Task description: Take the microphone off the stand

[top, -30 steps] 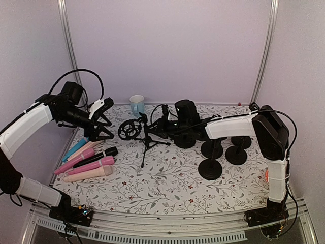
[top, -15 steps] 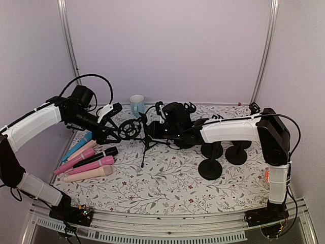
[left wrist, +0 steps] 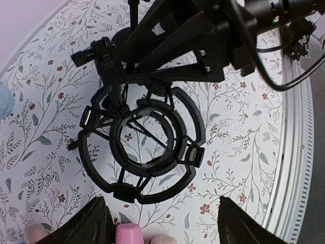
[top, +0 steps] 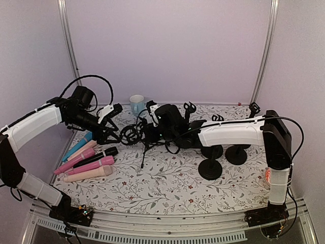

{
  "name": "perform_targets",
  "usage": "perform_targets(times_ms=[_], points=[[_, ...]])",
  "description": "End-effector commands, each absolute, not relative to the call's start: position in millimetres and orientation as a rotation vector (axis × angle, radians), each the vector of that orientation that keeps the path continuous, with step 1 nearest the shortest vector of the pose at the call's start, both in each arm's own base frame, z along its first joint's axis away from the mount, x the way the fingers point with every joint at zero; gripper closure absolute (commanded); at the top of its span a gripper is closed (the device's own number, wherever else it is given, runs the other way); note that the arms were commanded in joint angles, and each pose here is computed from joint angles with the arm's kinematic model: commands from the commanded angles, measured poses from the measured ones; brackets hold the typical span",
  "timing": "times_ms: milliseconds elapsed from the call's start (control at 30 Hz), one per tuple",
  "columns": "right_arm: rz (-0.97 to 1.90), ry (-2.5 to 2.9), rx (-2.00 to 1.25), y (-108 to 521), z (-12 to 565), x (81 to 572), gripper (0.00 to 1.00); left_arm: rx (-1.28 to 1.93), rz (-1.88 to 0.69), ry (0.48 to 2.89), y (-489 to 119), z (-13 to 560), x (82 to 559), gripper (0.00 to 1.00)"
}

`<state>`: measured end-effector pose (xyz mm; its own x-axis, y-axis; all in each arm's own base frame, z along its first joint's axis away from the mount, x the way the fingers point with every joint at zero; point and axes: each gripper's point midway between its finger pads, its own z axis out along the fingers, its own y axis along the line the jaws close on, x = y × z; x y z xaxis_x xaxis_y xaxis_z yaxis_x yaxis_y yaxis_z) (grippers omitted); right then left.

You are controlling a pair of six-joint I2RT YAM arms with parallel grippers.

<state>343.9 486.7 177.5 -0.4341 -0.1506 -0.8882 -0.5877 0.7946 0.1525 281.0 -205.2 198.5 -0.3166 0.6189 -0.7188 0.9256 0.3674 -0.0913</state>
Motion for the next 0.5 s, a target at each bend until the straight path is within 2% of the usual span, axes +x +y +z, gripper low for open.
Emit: perform_targets(times_ms=[0,133,367,467], points=[[0.728,1.820,-0.536,492,274,337,0.50,1.338,-0.670,2.040,-208,196,282,0.24],[0.843,1.847,-0.494,482,288,338,0.50,1.336,-0.665,2.038,-207,197,282,0.24],[0.784,1.909,-0.411,457,285,341,0.55,1.335,-0.662,2.040,-206,200,278,0.24],[0.760,1.941,-0.397,448,272,338,0.47,1.315,-0.648,2.067,-202,196,276,0.21]])
